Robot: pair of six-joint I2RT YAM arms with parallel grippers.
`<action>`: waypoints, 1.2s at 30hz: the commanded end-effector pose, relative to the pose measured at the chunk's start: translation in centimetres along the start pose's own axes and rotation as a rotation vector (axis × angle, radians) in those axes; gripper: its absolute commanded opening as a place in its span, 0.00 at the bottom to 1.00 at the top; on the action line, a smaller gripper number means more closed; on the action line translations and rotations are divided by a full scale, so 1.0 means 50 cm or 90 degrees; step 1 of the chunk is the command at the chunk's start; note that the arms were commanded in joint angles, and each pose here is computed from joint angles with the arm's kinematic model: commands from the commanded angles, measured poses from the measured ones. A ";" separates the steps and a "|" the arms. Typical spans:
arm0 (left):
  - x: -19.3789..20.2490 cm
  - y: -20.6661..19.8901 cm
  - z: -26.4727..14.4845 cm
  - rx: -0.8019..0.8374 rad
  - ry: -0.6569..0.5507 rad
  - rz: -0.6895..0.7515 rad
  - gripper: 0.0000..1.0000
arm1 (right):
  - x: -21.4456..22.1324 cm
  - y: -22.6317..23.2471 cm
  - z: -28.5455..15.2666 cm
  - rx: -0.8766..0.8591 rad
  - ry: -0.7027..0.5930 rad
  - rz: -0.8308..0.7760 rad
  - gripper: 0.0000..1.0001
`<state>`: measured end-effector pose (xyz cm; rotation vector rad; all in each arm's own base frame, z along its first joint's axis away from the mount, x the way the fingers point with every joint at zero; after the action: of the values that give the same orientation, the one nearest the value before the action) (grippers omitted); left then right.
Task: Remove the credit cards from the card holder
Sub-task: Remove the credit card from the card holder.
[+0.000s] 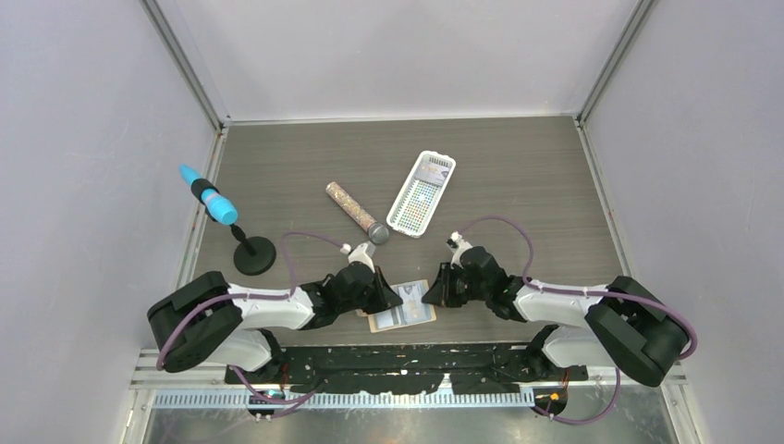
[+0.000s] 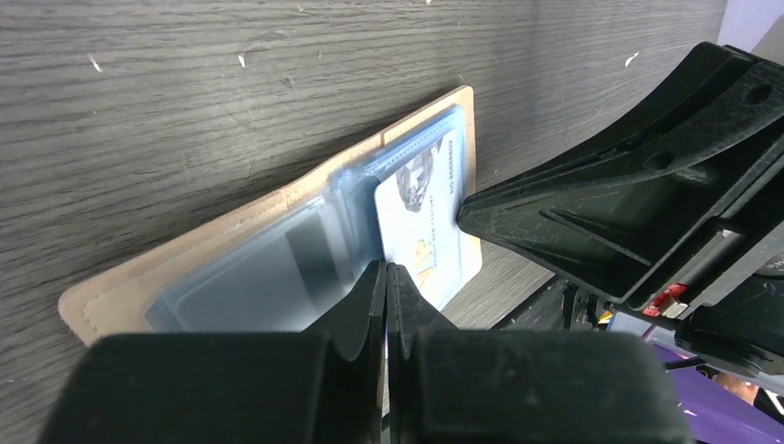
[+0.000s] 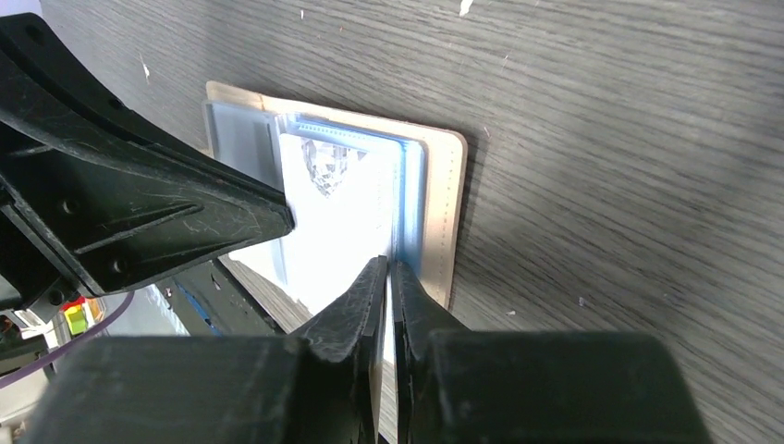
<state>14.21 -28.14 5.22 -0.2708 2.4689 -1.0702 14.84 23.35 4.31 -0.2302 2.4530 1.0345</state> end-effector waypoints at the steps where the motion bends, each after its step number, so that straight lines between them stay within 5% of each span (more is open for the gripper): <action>1: -0.015 -0.025 -0.012 0.032 -0.022 0.018 0.00 | -0.002 0.007 -0.012 0.000 -0.008 -0.006 0.13; 21: -0.011 -0.028 -0.024 0.041 -0.001 0.045 0.00 | -0.047 0.074 -0.055 -0.057 -0.065 -0.045 0.23; 36: -0.016 -0.001 -0.019 0.015 0.026 0.035 0.00 | -0.019 0.016 0.011 0.012 -0.016 -0.041 0.21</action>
<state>14.09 -27.28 5.90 -0.1910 2.4836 -1.0900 14.34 23.39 4.49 -0.2575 2.4722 0.9959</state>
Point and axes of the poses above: each gripper's point midway between its finger pads, its own z axis out along the fingers, its own y axis along the line the jaws close on, x = y × z, the point moved 3 cm from there along -z, back along the fingers, and after that the axes turned 5 degrees about -z, right-handed, at the moved point
